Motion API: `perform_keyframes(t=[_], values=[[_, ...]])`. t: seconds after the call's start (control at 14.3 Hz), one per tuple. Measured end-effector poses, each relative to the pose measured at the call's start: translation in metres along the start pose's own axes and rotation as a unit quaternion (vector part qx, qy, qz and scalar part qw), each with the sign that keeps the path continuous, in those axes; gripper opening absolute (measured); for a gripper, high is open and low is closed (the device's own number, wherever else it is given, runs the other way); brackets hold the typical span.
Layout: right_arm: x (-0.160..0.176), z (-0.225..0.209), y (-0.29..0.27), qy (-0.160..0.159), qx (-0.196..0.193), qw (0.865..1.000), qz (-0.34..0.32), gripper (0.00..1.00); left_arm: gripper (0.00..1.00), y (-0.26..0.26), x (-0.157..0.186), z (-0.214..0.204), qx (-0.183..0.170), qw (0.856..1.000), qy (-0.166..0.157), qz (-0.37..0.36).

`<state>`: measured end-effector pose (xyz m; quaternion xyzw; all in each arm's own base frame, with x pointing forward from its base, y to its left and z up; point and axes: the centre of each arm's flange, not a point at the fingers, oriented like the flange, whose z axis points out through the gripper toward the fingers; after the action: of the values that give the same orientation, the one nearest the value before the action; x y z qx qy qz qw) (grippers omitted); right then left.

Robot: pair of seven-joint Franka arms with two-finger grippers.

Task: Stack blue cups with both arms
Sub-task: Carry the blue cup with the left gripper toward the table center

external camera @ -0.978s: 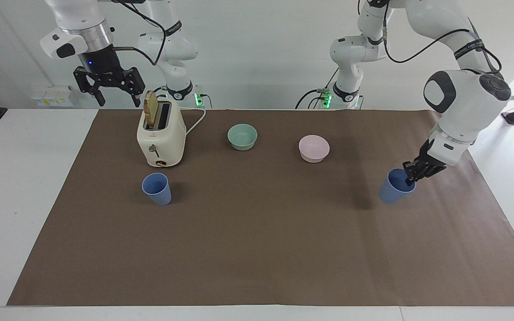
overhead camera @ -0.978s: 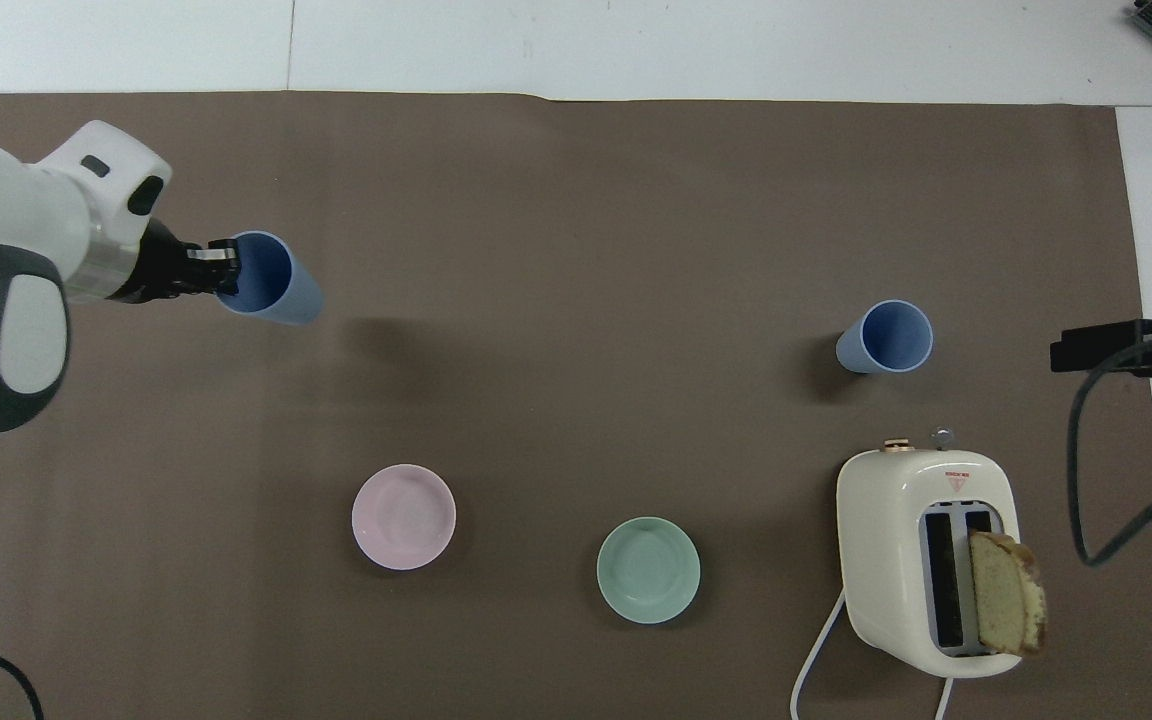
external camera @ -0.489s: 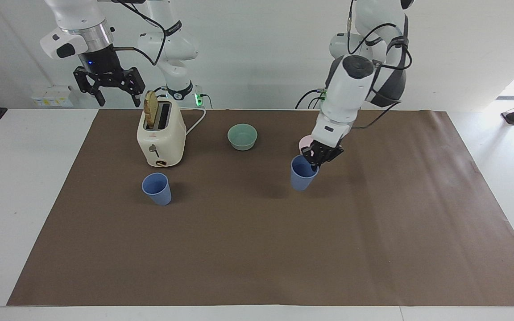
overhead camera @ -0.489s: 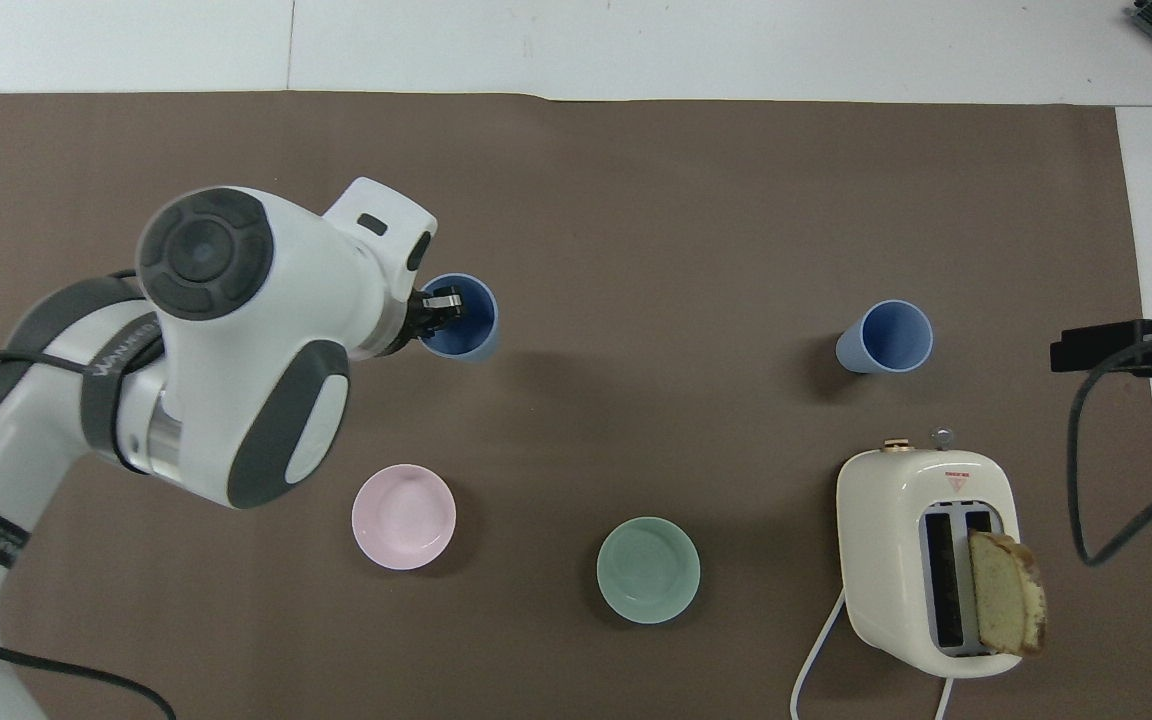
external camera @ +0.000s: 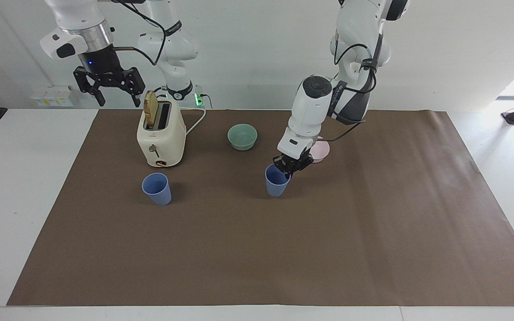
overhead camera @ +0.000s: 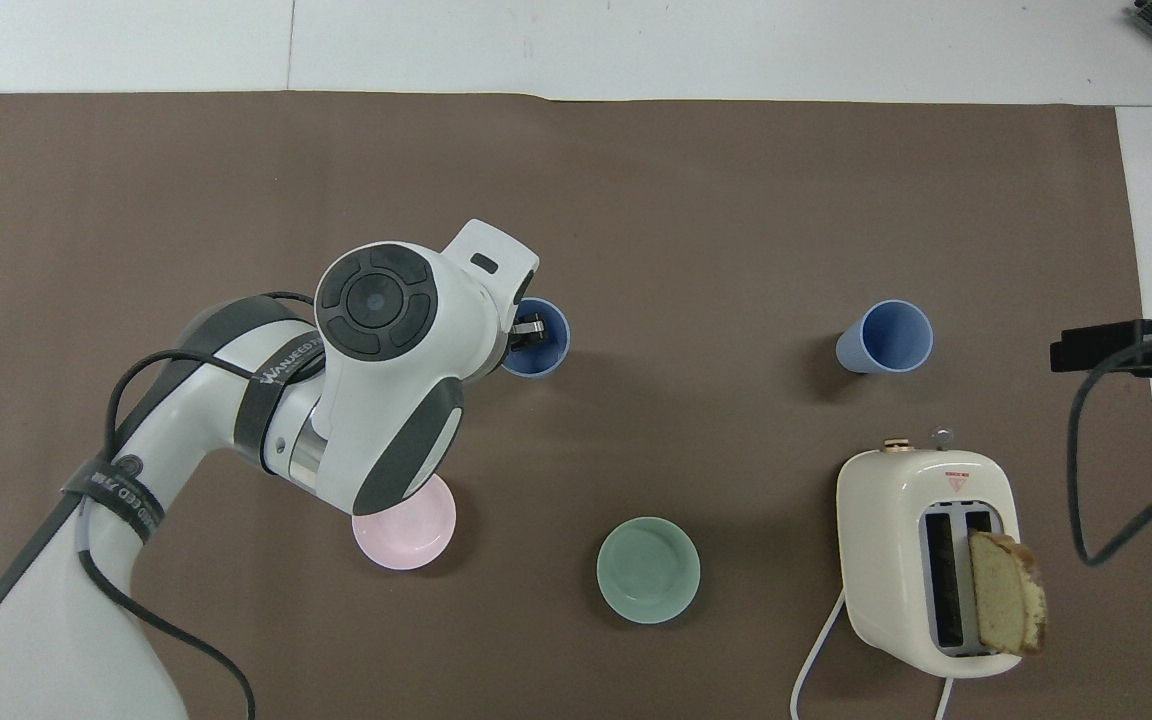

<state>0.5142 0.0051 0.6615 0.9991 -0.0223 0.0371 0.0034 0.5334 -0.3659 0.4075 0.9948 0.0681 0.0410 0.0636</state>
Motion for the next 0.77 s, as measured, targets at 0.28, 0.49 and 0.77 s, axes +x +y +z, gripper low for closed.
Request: perform_keyframes(t=[0.28,0.49,0.77], values=[[0.0,0.0,0.0,0.0,0.0,1.0,0.0,1.0,0.04,0.001,0.001,0.01,-0.002,1.0,0.001,0.0],[0.0,0.0,0.0,0.0,0.0,1.0,0.0,1.0,0.04,0.001,0.001,0.017,-0.001,1.0,-0.001,0.0],[0.0,0.0,0.0,0.0,0.0,1.0,0.0,1.0,0.05,0.001,0.002,0.023,-0.002,1.0,0.0,0.0]])
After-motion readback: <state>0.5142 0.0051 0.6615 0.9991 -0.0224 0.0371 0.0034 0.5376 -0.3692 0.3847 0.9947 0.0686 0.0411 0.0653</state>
